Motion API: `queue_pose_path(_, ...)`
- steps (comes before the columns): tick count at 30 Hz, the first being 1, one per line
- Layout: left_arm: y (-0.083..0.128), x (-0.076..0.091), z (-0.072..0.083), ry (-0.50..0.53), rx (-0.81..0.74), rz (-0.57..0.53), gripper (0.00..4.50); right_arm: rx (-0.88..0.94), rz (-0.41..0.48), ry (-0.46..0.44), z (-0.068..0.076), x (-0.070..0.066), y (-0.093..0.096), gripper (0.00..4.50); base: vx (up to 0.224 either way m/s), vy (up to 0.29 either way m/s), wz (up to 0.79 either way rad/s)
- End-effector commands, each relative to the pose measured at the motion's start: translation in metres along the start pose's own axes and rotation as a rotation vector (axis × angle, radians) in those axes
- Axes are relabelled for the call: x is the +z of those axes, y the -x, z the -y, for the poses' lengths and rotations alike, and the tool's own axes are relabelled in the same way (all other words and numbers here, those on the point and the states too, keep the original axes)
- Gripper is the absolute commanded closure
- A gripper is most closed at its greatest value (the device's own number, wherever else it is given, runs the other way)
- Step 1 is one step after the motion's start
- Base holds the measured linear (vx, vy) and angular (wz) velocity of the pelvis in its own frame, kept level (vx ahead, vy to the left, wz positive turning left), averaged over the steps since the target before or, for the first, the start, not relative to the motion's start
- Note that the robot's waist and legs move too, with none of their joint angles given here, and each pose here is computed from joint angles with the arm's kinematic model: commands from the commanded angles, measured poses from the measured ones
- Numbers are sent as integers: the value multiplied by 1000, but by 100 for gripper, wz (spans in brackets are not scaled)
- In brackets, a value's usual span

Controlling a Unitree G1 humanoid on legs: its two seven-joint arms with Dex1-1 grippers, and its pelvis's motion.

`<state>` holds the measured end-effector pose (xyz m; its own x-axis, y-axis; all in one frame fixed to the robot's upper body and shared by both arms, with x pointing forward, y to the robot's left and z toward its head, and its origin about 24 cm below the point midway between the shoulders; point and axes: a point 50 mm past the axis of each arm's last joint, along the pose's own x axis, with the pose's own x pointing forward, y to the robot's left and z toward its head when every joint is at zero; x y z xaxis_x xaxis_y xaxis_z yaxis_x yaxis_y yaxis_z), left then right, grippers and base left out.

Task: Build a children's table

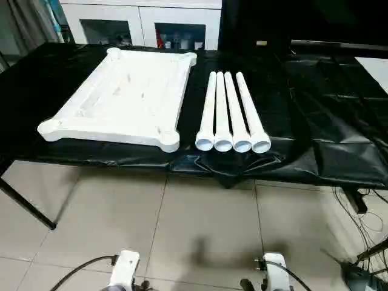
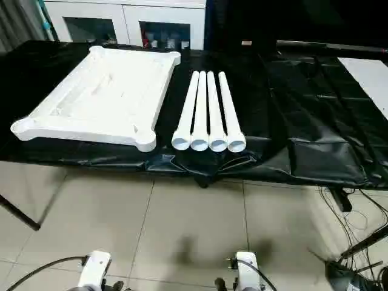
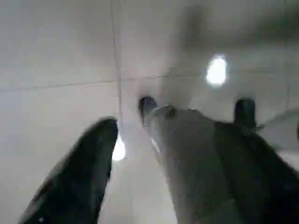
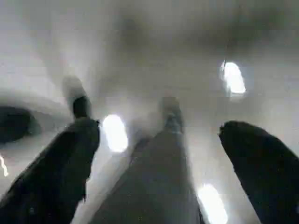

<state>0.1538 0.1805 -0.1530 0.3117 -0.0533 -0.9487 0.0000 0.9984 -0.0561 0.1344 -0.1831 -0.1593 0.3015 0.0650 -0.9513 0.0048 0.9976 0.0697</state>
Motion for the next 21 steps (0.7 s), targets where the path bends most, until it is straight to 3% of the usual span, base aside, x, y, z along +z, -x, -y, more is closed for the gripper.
queue_pose_path(1,-2,-16,10,73,16,-78,81,-65,-91,2,31,-25,7,0,0,0,0)
queue_pose_path(3,-3,-14,19,78,20,-38,81,-70,-87,-2,44,-31,11,0,0,0,0)
queue_pose_path(5,-3,-10,19,137,5,-6,81,-65,-69,0,44,-28,11,0,0,0,0)
queue_pose_path(10,-3,-12,18,127,31,1,81,-73,-13,30,47,-21,11,0,0,0,0)
queue_pose_path(13,-4,-15,24,122,15,22,81,-150,110,88,58,-2,15,0,0,0,0)
queue_pose_path(16,-4,-19,28,191,-2,64,81,-140,205,92,65,12,19,0,0,0,0)
queue_pose_path(19,-2,-22,21,193,26,163,81,-79,350,126,67,30,26,0,0,0,0)
queue_pose_path(20,-2,-22,21,193,26,163,81,-79,350,126,67,30,26,0,0,0,0)
queue_pose_path(21,4,-18,10,141,12,285,81,-16,437,128,69,36,33,0,0,0,0)
